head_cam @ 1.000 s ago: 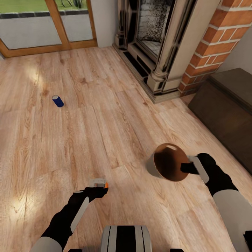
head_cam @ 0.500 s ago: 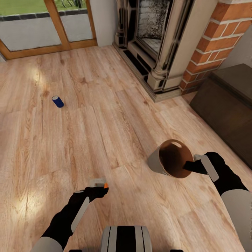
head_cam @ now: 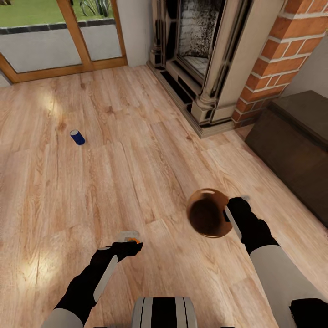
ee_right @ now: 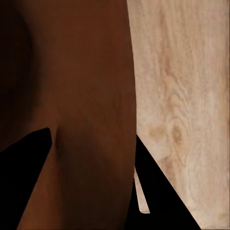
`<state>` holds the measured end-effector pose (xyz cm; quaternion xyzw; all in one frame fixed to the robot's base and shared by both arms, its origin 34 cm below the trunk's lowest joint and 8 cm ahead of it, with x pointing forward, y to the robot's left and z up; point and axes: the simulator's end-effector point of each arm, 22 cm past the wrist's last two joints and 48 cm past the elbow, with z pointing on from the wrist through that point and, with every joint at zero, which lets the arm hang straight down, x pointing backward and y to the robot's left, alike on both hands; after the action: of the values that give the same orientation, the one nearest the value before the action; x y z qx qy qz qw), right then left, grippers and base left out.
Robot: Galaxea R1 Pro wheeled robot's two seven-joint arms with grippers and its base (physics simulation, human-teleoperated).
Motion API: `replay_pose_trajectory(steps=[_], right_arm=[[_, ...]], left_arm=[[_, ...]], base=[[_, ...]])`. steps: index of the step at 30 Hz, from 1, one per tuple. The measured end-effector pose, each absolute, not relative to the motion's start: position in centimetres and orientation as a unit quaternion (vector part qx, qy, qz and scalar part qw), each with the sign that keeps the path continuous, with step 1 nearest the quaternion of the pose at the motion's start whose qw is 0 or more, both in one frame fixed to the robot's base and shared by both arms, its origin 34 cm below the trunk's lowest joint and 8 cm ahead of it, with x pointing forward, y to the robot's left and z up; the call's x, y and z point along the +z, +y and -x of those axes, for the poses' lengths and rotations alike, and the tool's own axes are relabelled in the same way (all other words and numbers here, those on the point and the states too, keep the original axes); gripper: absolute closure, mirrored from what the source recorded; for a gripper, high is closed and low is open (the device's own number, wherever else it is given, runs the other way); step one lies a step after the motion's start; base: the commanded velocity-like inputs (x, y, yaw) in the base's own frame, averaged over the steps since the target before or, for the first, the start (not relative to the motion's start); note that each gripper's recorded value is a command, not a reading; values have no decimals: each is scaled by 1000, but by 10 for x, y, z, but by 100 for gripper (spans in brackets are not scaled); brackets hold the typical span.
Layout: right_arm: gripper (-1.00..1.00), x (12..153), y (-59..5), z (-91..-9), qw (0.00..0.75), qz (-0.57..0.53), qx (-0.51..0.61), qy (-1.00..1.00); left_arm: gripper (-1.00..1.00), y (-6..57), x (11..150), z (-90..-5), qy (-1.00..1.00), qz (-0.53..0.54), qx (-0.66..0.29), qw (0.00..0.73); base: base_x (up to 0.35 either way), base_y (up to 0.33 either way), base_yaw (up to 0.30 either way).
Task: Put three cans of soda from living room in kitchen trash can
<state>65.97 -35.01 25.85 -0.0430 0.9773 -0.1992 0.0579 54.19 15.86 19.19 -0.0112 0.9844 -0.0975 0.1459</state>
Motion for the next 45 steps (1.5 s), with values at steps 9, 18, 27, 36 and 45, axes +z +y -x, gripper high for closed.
replay_pose_trajectory(steps=[9,18,27,36,45], right_arm=[[100,257,-270,-651,40,45,-108,992],[100,279,-276,-658,42,52,-121,990],[100,296,-263,-661,39,39,-92,994],[100,313,-262,-664,39,39,-91,994],[100,313,-264,-664,39,42,-97,994]], left_arm=[[-100,159,211,-547,985,11,-97,145],[-100,159,231,-552,985,11,-98,145],[-100,159,251,-556,985,11,-97,145],[-100,159,269,-561,984,12,-98,145],[-100,159,274,-568,983,14,-99,155]], base=[[0,0,0],[0,0,0],[0,0,0],[0,0,0],[0,0,0]])
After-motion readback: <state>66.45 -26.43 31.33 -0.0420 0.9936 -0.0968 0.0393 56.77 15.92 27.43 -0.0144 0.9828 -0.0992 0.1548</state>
